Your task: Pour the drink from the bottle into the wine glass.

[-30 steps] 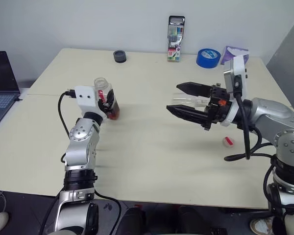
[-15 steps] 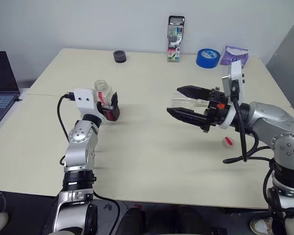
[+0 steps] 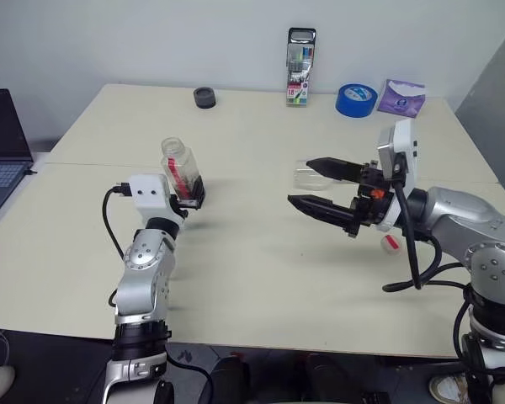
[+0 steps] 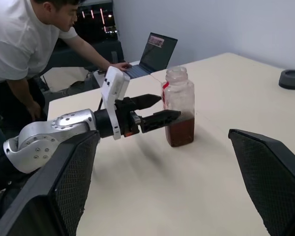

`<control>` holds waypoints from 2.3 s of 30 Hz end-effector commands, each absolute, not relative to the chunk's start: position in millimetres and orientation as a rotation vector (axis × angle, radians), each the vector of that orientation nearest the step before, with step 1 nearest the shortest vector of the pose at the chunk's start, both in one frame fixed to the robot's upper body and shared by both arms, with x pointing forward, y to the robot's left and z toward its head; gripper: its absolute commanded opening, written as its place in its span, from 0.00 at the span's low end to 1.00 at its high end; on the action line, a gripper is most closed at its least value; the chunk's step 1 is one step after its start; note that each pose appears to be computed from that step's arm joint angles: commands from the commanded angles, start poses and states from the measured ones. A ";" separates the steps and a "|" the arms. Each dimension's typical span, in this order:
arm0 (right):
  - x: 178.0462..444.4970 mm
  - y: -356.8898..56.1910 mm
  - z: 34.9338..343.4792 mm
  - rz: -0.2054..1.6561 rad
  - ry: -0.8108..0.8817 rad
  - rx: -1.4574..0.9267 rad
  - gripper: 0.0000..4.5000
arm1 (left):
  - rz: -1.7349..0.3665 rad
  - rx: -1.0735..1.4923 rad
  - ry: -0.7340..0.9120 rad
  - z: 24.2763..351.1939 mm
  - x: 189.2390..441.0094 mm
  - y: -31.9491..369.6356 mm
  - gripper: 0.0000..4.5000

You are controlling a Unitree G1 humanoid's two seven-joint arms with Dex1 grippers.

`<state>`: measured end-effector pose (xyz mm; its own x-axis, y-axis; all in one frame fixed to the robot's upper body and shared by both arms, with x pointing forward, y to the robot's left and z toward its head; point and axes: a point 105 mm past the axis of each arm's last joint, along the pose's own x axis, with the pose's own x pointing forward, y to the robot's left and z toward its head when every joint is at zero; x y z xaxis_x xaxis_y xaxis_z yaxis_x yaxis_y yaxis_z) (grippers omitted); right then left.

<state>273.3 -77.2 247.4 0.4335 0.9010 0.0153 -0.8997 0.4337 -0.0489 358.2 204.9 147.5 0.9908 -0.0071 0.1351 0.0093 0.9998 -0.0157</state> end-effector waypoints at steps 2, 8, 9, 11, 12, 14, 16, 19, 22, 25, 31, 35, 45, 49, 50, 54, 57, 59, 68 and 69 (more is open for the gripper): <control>263.8 -81.1 248.0 1.105 -0.053 -0.052 1.00 | -0.094 0.034 -0.146 154.1 340.9 189.1 1.00; 270.7 -103.9 221.4 0.991 0.031 -0.180 1.00 | -0.356 0.127 -0.049 141.0 308.2 161.5 1.00; 274.7 -106.9 219.2 0.965 0.030 -0.222 1.00 | -0.400 0.133 -0.043 141.0 303.4 157.0 1.00; 295.3 -117.4 210.2 0.838 0.022 -0.403 1.00 | -0.529 0.098 -0.057 150.1 292.1 142.8 1.00; 306.7 -123.7 204.1 0.772 0.030 -0.488 1.00 | -0.592 0.083 -0.065 155.6 287.4 136.1 1.00; 323.3 -129.7 191.2 0.712 0.025 -0.697 1.00 | -0.706 0.063 -0.063 164.2 279.0 125.1 1.00; 337.6 -131.4 183.4 0.675 0.001 -0.849 1.00 | -0.757 0.059 -0.048 166.9 276.3 120.6 1.00; 356.2 -125.0 172.7 0.652 -0.017 -0.955 1.00 | -0.817 0.060 -0.021 165.9 273.7 113.9 1.00; 370.1 -120.2 162.1 0.634 -0.030 -1.057 1.00 | -0.841 0.071 -0.020 164.9 272.1 108.2 1.00; 388.9 -122.7 151.6 0.595 -0.012 -1.189 1.00 | -0.867 0.067 -0.029 165.6 268.2 100.9 1.00; 418.7 -130.4 142.9 0.528 0.004 -1.305 1.00 | -0.849 0.071 -0.033 164.7 267.8 102.3 1.00; 434.4 -128.1 144.4 0.505 -0.007 -1.336 1.00 | -0.841 0.070 -0.040 165.4 268.7 102.4 1.00; 462.8 -140.0 142.4 0.436 0.037 -1.416 1.00 | -0.827 0.066 -0.049 166.3 269.8 100.9 1.00; 468.1 -154.2 140.9 0.401 0.082 -1.446 1.00 | -0.822 0.067 -0.049 166.2 269.8 101.4 1.00; 468.7 -156.6 140.8 0.397 0.089 -1.448 1.00 | -0.821 0.067 -0.050 166.2 269.6 101.3 1.00; 471.0 -162.5 141.5 0.379 0.108 -1.456 1.00 | -0.821 0.071 -0.052 166.2 270.7 101.7 1.00; 470.7 -161.1 138.7 0.395 0.118 -1.467 0.96 | -0.820 0.073 -0.052 166.2 271.3 102.2 1.00; 470.4 -160.6 136.8 0.400 0.121 -1.479 0.86 | -0.819 0.075 -0.050 165.8 270.9 102.7 1.00; 470.1 -156.1 132.3 0.418 0.127 -1.493 0.15 | -0.815 0.069 -0.053 166.8 269.0 101.8 1.00; 470.3 -155.1 132.7 0.416 0.122 -1.494 0.07 | -0.815 0.068 -0.052 166.7 268.2 102.2 1.00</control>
